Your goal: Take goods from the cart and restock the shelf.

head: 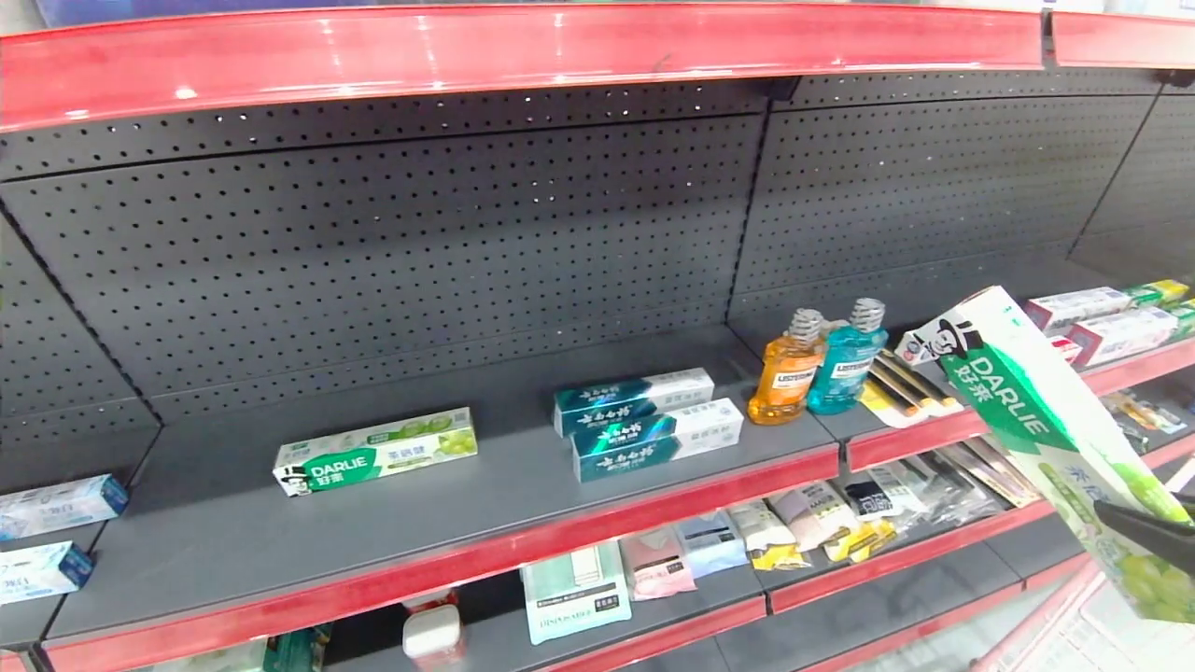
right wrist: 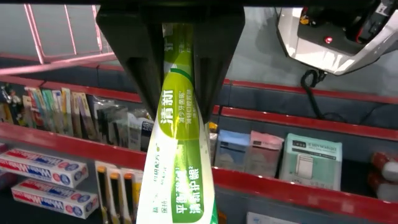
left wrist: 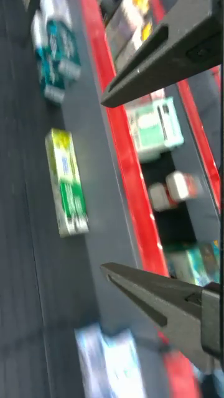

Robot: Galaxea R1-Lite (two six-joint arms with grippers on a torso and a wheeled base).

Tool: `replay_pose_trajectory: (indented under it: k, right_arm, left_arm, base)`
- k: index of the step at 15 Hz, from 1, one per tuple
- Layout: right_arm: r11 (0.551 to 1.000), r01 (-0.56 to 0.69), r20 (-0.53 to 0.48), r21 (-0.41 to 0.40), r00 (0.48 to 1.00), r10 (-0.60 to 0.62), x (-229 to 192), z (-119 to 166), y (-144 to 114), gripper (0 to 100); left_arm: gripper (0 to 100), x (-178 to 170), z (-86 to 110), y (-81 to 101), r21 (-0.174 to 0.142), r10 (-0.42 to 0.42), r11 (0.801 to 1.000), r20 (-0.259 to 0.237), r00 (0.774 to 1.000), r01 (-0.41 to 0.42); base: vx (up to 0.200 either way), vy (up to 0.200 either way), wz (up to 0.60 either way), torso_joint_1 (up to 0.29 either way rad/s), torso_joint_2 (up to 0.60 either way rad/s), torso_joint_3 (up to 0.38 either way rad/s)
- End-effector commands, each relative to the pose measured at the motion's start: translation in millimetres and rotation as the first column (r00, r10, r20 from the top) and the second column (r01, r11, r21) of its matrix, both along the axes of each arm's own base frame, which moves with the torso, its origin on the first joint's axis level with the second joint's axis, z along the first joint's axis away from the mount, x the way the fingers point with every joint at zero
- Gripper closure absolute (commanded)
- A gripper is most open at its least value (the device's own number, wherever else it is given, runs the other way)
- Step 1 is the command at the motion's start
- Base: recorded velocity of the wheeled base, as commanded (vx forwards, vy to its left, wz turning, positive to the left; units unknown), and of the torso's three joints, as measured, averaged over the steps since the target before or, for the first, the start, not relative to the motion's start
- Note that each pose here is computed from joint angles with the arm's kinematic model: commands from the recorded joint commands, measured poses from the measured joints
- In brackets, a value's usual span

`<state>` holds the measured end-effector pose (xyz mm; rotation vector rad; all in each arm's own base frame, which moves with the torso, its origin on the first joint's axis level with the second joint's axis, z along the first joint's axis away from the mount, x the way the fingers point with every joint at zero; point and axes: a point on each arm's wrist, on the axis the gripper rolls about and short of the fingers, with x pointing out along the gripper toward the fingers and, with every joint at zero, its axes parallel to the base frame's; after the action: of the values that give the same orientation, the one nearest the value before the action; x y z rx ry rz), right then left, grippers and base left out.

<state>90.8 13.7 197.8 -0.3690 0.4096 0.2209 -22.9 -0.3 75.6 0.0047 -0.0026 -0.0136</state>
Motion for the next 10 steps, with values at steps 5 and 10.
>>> replay_pose_trajectory:
  k: [5,10]
  right_arm:
    - [1.000,-0.003,0.008,-0.004,1.000,0.003,-1.6,0.4,-0.1,100]
    - [1.000,-0.006,0.009,-0.010,1.000,0.006,-1.6,0.4,-0.1,100]
  left_arm:
    - [0,0.1,-0.1,0.0,0.000,0.000,1.000,-0.003,1.000,0.000]
    - [0,0.1,-0.1,0.0,0.000,0.000,1.000,-0.003,1.000,0.000]
  base:
    - [0.000,0.000,0.00,0.000,0.00,0.000]
    - [0.000,0.000,0.24,0.000,0.00,0.003]
